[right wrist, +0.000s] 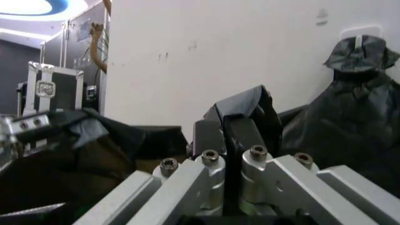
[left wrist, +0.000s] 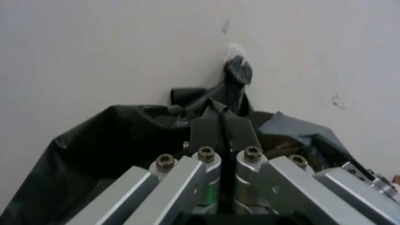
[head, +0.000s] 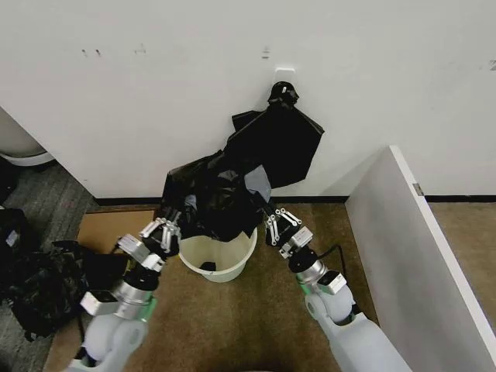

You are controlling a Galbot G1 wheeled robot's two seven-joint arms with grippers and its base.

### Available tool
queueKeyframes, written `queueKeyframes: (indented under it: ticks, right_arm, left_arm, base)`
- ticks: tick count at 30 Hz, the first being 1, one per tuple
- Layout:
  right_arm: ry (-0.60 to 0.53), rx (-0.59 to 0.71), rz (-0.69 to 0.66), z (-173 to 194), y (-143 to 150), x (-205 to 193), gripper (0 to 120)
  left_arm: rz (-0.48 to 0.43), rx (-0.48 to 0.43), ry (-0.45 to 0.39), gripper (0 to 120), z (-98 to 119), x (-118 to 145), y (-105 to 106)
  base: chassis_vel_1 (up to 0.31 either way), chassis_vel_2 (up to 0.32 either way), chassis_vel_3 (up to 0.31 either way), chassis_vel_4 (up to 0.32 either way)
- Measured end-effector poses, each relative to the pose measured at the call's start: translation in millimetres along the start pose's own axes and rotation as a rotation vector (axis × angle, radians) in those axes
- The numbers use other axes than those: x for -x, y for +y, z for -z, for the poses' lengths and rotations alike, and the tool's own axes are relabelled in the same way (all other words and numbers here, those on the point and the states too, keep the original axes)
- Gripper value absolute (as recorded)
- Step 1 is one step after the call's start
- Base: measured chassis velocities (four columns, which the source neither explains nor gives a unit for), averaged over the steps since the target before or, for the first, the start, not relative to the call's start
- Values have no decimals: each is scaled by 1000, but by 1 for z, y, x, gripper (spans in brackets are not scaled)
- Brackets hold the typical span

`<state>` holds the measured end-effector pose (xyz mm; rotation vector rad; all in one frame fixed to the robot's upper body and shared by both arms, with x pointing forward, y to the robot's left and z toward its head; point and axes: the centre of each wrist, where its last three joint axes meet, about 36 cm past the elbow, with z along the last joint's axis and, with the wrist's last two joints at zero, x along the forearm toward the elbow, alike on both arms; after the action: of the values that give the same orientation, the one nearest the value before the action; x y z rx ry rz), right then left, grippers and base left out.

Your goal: Place the garbage bag over the trash bin.

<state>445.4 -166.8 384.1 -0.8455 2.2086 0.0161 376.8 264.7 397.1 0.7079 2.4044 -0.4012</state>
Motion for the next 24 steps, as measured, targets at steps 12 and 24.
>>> queueKeyframes:
  ticks: [12,24]
  right_arm:
    - [122,9,62,-25,25,-47,0]
    - [191,37,15,-31,41,-56,0]
  left_arm:
    - [41,-33,101,0,-33,-40,-6]
    - [98,35,181,0,-35,-67,-8]
  base:
    - [0,0,0,0]
    - [0,0,0,0]
